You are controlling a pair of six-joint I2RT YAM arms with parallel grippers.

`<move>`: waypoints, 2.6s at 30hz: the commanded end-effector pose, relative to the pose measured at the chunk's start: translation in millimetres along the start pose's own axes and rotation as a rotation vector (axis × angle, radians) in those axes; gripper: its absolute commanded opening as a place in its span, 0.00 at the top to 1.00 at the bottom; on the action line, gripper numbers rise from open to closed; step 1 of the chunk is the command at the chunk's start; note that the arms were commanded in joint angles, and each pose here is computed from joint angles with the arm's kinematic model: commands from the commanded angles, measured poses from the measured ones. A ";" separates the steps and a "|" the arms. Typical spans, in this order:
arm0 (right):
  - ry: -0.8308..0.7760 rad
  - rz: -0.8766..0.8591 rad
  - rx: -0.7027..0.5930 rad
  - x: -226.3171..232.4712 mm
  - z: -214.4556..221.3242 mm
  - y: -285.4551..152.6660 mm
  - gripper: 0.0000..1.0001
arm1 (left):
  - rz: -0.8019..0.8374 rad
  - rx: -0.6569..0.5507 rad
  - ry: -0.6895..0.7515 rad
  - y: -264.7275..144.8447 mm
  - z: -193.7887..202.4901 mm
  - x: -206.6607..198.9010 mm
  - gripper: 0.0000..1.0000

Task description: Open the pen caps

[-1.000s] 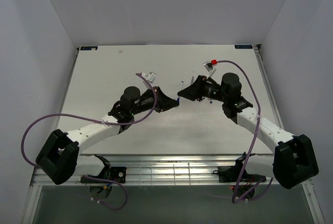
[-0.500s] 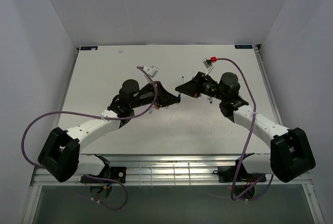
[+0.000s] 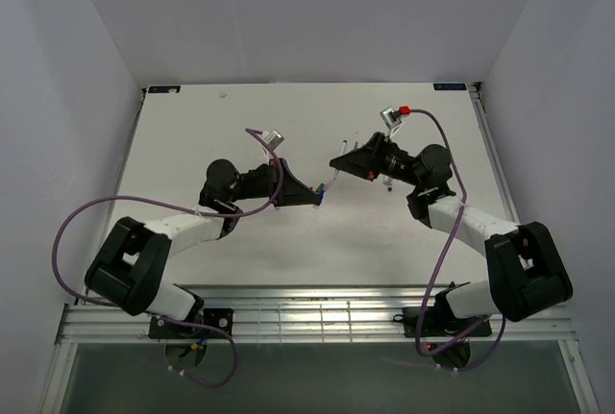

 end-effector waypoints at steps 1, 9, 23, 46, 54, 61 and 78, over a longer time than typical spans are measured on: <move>-0.257 0.068 -0.060 16.0 -30.0 4.2 0.92 | -0.095 -0.040 0.211 3.6 -13.4 -16.0 1.00; -0.226 0.900 -0.092 -90.7 -63.2 -65.8 0.92 | -0.945 -0.220 0.129 -69.1 -27.4 81.2 1.00; 0.029 1.189 -0.115 -182.1 -77.1 -203.6 0.92 | -1.411 -0.199 0.076 -171.5 -7.4 169.4 1.00; 0.104 1.225 0.019 -266.7 -65.9 -216.1 0.84 | -1.319 -0.112 -0.013 -154.8 16.2 226.6 0.59; 0.111 1.222 0.043 -278.9 -70.3 -210.8 0.74 | -1.305 -0.111 -0.034 -152.4 18.7 229.7 0.48; 0.101 1.211 0.056 -281.7 -71.6 -203.5 0.61 | -1.313 -0.125 -0.017 -154.5 13.7 221.7 0.43; -0.003 1.211 -0.001 -233.5 -87.4 -195.0 0.55 | -1.381 -0.231 -0.009 -172.0 5.8 191.7 0.22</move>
Point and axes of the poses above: each gripper's point midway between its finger pads, its own y axis out along the fingers, its own x axis along the line the jaws close on, z = x × y, the point moved 1 cm from there along -y, back along the fingers, and after that the axes turned 4 degrees about y, right-handed, at the moved point
